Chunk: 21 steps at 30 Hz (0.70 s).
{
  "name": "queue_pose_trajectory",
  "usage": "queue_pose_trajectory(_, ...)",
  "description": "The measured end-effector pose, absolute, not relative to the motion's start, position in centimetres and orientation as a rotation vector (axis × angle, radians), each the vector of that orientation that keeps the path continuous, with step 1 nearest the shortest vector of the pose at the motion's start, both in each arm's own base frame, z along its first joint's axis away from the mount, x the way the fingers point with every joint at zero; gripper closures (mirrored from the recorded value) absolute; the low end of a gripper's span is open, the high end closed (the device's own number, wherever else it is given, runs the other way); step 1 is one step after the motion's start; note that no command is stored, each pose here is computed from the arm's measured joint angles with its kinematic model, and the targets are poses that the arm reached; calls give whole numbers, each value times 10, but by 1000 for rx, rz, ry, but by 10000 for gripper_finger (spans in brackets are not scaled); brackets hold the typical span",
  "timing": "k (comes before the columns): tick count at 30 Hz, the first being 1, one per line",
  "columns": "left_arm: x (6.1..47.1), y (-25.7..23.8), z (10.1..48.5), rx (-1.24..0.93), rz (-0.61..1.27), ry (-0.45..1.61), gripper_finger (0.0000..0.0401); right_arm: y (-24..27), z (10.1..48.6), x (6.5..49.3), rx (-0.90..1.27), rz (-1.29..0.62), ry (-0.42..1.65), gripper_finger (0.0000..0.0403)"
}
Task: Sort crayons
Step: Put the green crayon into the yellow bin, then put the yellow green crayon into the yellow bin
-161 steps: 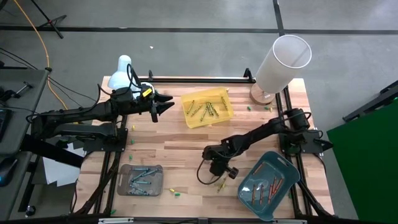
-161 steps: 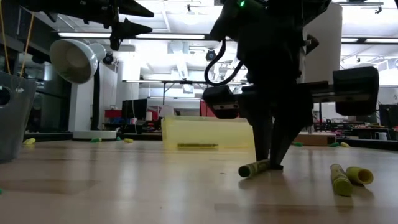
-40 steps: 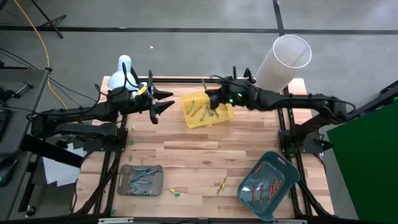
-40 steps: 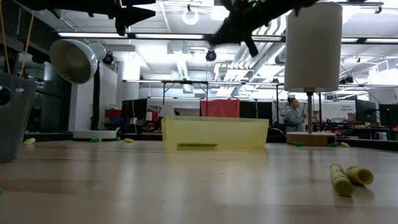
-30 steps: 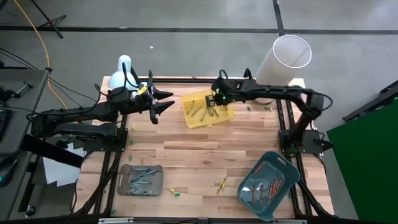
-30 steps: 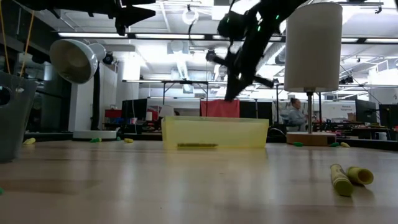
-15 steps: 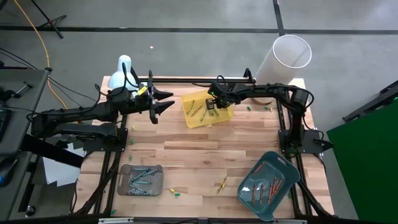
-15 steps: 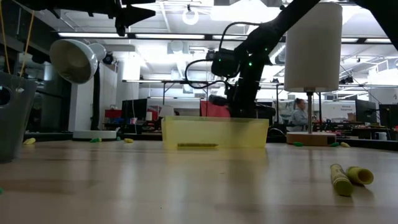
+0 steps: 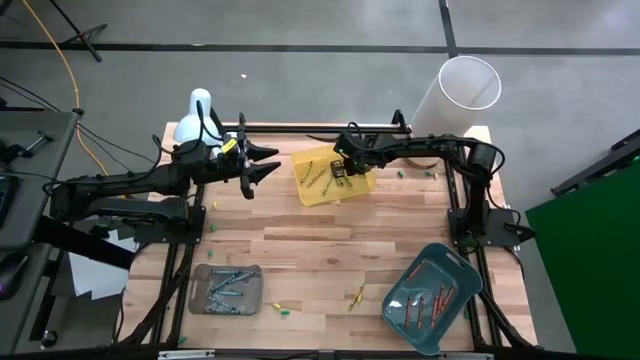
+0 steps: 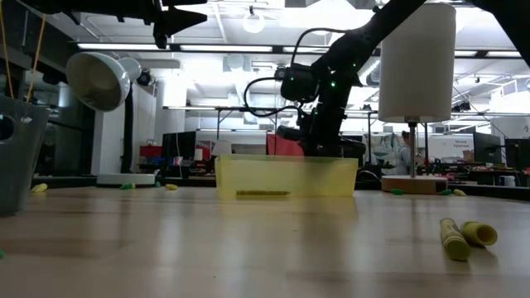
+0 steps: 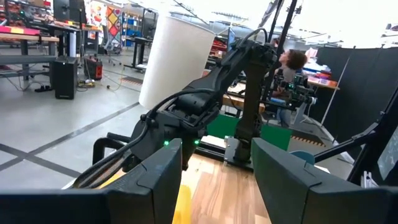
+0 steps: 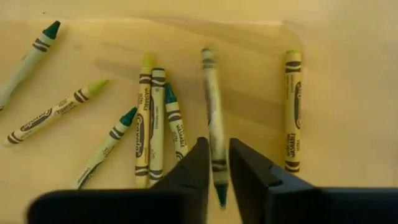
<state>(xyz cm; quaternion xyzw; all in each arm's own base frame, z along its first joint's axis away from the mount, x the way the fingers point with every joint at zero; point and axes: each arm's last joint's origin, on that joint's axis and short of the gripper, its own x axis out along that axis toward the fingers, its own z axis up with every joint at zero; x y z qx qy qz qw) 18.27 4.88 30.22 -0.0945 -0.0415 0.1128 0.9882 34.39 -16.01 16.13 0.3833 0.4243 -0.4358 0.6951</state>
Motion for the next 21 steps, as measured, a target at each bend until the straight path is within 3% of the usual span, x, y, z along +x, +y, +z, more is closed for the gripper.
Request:
queue_pose_trajectory(10,183,49,302,-189,227,-82,220,-155,205,333,750,-849,910,225)
queue_pose_trajectory(21,182,49,306,-259,216,-136,220,-95,336,288,521,-403,583,210)
